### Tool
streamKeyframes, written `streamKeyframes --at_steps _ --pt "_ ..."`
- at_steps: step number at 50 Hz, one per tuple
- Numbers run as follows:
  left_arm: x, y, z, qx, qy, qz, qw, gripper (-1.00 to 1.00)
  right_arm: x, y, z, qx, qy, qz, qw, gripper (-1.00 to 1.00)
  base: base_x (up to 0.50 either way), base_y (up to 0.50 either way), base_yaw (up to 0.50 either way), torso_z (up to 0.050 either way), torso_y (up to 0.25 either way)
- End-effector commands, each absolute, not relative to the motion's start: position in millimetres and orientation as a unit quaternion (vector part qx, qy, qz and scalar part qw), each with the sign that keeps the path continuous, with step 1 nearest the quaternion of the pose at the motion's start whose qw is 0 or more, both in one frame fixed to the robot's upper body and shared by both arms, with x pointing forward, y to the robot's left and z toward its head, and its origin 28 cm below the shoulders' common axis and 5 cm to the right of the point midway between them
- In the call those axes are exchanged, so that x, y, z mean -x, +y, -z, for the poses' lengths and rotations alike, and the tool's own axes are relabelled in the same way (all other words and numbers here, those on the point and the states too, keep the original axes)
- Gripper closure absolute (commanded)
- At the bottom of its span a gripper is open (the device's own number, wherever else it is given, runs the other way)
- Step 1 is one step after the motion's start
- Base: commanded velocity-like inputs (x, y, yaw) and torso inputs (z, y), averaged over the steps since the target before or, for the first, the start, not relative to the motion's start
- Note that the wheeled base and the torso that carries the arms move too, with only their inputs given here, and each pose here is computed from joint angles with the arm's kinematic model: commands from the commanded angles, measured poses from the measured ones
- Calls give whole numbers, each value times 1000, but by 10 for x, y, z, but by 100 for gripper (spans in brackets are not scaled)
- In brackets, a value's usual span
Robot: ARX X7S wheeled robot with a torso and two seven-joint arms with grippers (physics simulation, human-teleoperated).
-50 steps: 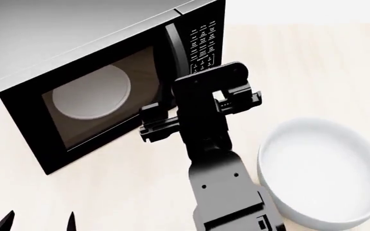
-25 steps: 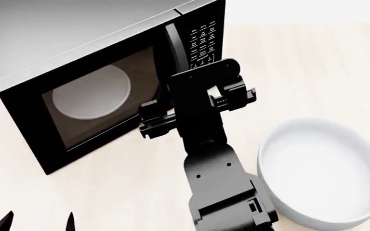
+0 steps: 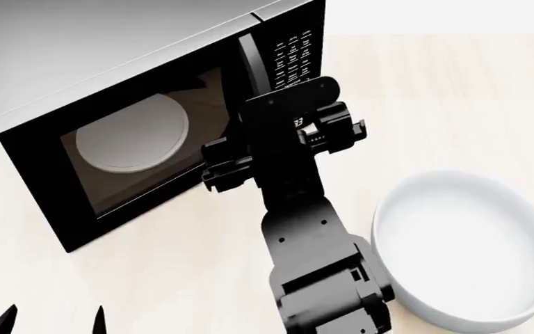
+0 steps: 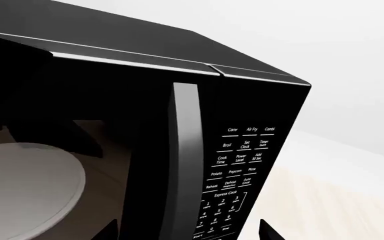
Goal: Open the microwave.
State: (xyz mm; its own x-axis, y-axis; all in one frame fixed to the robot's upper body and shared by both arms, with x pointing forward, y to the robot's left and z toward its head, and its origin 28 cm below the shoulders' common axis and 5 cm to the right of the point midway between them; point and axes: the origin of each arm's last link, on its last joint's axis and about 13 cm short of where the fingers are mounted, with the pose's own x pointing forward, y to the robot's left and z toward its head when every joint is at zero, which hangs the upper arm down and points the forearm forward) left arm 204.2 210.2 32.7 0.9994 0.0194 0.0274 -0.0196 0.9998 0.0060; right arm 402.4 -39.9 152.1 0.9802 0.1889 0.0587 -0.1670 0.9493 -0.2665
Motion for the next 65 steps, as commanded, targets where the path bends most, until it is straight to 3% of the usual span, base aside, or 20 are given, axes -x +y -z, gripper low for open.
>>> streamKeyframes --at_steps 1,65 --pt "-2042 2102 -322 -2 -13 -11 1000 -100 -4080 -402 -1505 132 -38 -85 987 -100 0 0 0 0 0" --pt "-2050 2102 -298 -1 -9 -10 1000 -100 -4158 -355 -1503 156 -23 -82 984 -100 0 0 0 0 0"
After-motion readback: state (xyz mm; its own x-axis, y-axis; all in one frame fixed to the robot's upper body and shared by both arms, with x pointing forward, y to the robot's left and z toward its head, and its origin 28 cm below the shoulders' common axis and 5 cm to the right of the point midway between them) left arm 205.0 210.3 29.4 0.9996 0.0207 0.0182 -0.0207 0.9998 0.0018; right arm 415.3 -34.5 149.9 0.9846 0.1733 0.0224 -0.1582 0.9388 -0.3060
